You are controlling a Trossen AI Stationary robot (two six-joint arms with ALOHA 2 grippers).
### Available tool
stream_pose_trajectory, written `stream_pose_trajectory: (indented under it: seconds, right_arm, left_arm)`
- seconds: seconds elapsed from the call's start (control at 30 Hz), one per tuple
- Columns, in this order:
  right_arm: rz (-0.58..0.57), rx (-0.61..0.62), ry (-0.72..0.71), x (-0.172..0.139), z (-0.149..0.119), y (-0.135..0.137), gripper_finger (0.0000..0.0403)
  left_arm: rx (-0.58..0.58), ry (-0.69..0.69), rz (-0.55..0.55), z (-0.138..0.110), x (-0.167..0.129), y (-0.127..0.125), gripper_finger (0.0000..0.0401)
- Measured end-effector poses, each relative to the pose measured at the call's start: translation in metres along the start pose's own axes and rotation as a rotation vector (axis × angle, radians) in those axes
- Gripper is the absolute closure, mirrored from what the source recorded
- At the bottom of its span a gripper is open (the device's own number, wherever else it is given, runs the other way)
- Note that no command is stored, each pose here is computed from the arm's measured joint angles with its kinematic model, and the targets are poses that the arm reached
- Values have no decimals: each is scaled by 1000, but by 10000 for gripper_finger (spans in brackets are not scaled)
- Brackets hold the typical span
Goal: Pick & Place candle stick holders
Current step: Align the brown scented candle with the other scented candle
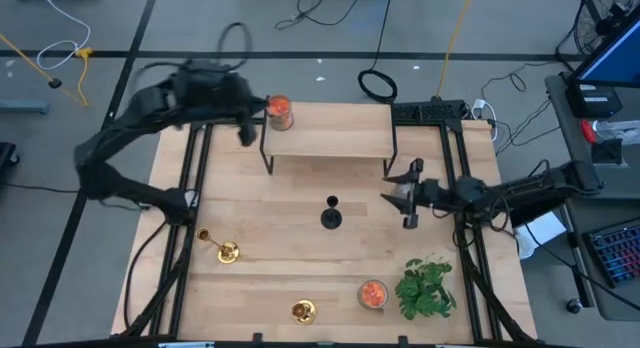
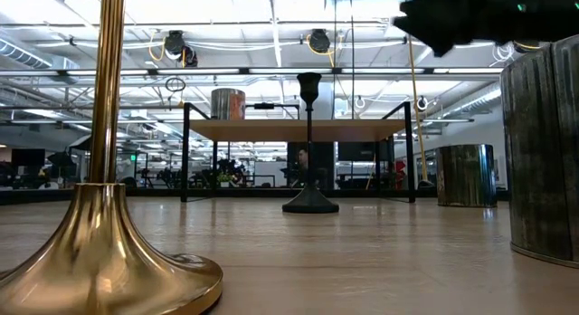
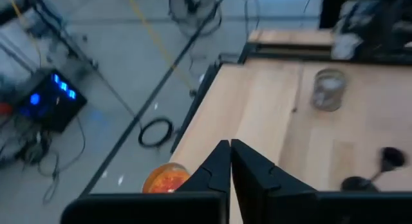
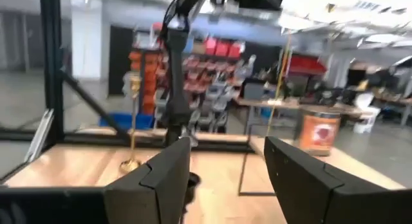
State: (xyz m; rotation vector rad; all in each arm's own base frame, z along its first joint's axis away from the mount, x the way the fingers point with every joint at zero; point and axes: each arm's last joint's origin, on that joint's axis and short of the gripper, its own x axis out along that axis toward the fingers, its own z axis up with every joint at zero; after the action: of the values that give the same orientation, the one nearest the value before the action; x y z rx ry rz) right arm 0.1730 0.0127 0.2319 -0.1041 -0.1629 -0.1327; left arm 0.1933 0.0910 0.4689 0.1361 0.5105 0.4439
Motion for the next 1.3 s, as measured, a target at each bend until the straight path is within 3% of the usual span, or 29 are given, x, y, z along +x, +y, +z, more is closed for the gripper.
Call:
stream_pose_trajectory:
  seconds: [0.13,0.27,0.47,0.57,0.8,0.97,1.3]
  right_arm:
    - [2,-35,171,26,20,6,204]
    - [-8,-5,332,40,29,8,204]
    - [-21,68,456,40,21,9,204]
    - [-21,42,580,31,12,8,204]
    - [-234,116,869,3,-6,0,204]
    - [-245,62,1017,-8,-15,-2,204]
    - [-259,6,1155,-15,-26,-2,212]
  left_arm:
    - [1,-24,-32,-6,-34,-6,396]
    - [2,-23,-98,-26,-48,-15,380]
    - [-11,2,-147,-72,-34,-34,378]
    - [-10,-31,-164,-93,-23,-43,388]
    - [-62,-65,-206,-128,1,-63,387]
    - [-37,-42,-218,-139,9,-68,376]
    - [-48,-63,-235,-137,8,-71,375]
